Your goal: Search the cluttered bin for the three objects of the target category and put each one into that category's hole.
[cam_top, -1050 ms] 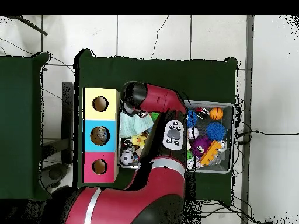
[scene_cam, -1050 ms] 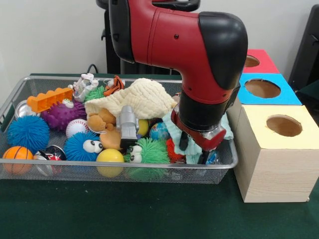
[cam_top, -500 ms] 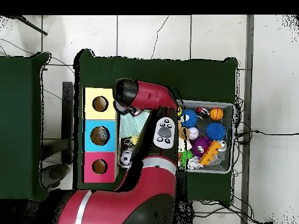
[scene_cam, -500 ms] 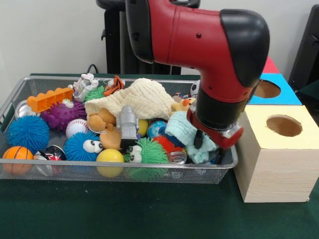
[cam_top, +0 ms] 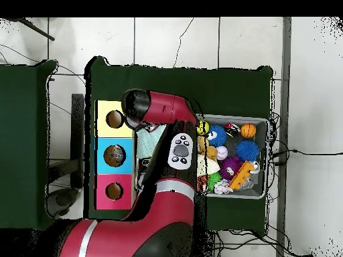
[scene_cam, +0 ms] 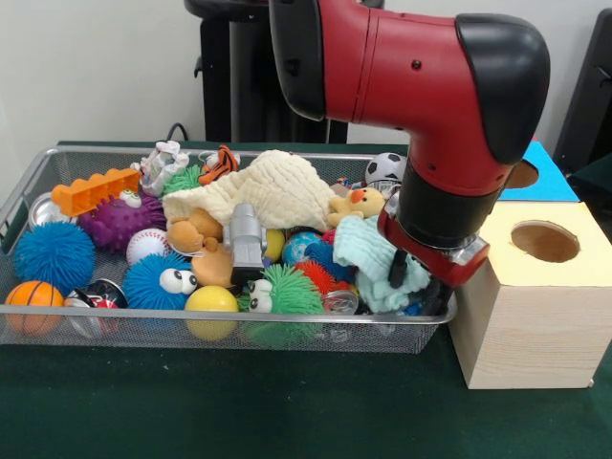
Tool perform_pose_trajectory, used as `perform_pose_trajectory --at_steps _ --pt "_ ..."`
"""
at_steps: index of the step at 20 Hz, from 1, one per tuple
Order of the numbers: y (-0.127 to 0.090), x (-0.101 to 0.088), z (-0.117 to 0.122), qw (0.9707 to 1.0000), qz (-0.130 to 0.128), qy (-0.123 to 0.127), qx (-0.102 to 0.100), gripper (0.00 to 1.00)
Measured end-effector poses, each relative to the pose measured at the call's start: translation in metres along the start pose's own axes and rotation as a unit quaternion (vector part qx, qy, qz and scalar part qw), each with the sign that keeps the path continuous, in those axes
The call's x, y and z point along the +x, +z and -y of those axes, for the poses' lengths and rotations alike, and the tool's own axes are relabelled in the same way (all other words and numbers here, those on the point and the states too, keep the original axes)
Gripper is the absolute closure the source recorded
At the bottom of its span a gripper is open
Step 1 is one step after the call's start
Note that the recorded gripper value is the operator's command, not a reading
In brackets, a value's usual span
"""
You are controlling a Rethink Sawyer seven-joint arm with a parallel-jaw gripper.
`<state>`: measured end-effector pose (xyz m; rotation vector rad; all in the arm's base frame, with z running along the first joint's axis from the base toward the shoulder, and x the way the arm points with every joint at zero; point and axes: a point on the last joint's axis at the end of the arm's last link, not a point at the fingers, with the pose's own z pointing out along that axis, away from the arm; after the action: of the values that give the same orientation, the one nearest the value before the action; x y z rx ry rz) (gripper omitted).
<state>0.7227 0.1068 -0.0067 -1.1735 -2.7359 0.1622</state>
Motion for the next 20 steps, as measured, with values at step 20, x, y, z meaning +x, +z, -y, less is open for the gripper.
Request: perform_pose_trajectory --at_steps 20 --pt "-0.006 0.004 0.010 1.0000 -0.007 0.004 0.005 0.00"
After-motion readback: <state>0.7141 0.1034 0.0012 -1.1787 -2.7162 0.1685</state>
